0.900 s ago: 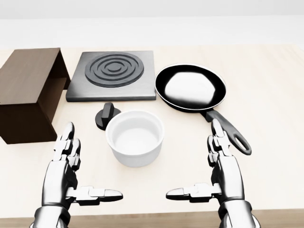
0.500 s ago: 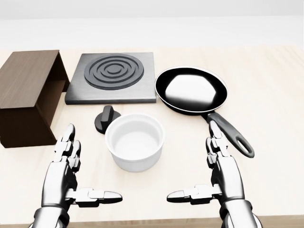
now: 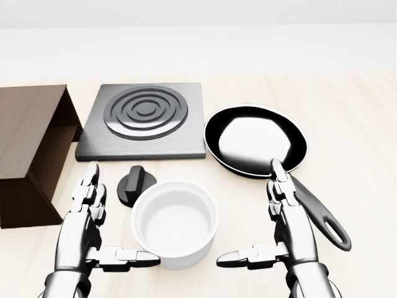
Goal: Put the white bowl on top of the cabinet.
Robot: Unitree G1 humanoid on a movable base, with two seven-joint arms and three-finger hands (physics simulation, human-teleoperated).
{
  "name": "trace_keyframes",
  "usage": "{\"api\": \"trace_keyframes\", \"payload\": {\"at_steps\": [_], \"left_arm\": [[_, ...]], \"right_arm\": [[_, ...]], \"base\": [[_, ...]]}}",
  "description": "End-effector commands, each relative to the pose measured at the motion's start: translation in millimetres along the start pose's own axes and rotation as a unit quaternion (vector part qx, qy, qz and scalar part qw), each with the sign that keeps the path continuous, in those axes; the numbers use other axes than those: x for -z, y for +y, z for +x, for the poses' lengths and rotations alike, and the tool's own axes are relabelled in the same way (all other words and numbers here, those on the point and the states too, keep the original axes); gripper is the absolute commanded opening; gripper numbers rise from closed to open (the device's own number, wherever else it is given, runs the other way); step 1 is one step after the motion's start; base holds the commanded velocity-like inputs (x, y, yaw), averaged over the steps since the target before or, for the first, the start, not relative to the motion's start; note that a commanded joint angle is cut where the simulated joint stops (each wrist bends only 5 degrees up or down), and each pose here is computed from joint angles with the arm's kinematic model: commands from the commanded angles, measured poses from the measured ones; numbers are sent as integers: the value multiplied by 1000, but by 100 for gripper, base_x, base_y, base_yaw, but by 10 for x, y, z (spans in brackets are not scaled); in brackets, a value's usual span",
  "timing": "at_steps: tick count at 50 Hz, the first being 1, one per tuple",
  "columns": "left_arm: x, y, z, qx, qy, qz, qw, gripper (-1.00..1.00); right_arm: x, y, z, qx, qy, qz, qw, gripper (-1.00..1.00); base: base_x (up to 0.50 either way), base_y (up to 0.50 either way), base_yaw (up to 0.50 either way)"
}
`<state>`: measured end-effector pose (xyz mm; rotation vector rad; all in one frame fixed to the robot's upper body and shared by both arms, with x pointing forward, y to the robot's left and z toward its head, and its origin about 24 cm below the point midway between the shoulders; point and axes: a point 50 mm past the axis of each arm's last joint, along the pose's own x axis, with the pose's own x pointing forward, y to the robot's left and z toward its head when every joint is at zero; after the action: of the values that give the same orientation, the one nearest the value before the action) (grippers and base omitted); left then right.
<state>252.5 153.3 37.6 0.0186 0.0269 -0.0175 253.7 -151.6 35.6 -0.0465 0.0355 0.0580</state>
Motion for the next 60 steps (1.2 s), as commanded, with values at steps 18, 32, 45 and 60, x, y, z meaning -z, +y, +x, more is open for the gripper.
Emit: {"api": "trace_keyframes", "payload": {"at_steps": [18, 32, 45, 60], "left_arm": [[-90, -35, -121, 8, -10, 3, 1000, 100], [-365, -107, -397, -23, -59, 66, 996, 100], [-655, -269, -630, -42, -128, 128, 983, 100], [-922, -447, -849, -38, -204, 188, 960, 100]], "right_arm": [[-47, 19, -92, -7, -12, -1, 1000, 100], [-13, 34, -69, -9, -10, -4, 1000, 100], [-74, -31, -75, -2, -18, 5, 1000, 100], [-114, -74, -92, 5, -22, 8, 1000, 100]], "base": [[14, 0, 0], [0, 0, 0], [0, 0, 0], [0, 0, 0]]}}
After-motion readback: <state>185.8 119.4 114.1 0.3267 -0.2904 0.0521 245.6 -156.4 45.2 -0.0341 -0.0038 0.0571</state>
